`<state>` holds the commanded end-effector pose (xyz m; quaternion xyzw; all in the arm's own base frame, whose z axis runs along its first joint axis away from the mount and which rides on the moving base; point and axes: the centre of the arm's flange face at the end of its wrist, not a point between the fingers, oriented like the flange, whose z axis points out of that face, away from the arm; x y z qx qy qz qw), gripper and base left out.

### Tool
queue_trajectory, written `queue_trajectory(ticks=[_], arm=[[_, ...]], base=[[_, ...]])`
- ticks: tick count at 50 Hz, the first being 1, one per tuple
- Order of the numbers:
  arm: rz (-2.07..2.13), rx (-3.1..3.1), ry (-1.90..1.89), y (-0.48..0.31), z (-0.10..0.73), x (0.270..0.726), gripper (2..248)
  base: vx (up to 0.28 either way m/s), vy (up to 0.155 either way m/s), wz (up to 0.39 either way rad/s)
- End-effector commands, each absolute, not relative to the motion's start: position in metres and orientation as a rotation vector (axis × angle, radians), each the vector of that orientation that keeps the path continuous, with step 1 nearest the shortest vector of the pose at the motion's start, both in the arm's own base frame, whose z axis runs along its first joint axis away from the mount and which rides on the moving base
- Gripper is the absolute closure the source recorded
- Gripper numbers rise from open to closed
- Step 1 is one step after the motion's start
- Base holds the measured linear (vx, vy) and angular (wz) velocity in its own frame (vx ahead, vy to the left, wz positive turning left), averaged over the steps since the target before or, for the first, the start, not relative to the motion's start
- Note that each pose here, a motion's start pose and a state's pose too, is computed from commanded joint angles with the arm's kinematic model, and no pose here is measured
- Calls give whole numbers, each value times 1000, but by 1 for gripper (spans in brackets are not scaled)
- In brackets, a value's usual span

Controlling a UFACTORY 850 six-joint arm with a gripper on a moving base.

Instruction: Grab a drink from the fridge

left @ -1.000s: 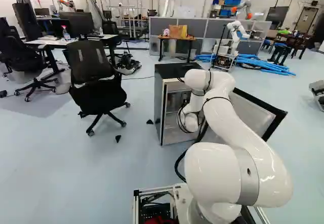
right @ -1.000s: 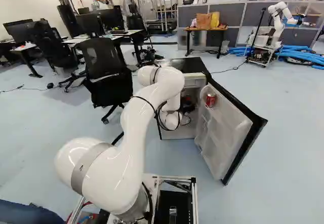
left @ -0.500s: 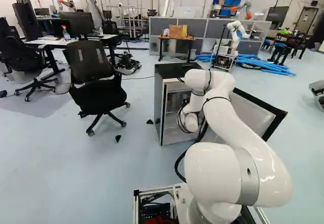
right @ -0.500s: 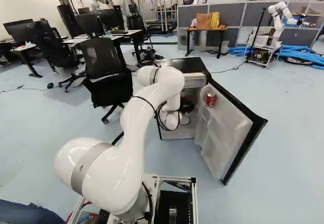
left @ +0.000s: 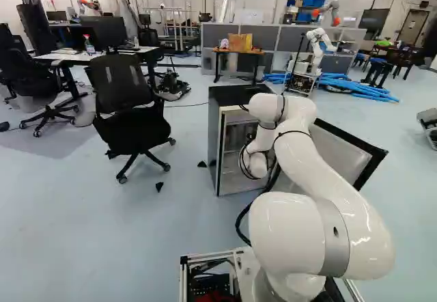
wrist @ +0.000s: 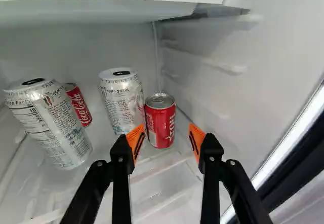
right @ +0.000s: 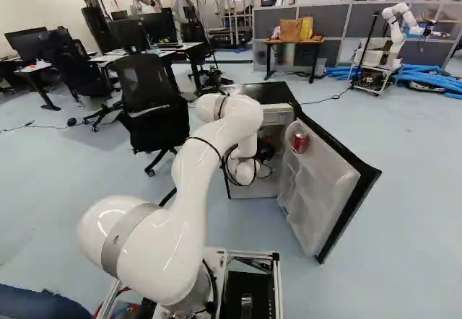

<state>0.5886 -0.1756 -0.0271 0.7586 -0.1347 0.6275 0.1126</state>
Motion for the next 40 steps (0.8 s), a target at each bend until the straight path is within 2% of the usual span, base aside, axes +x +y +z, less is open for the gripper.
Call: queue_trajectory(ticks=[40], arm=[[1839, 2232, -395, -176, -31, 594, 107]], base=[[0, 0, 0]])
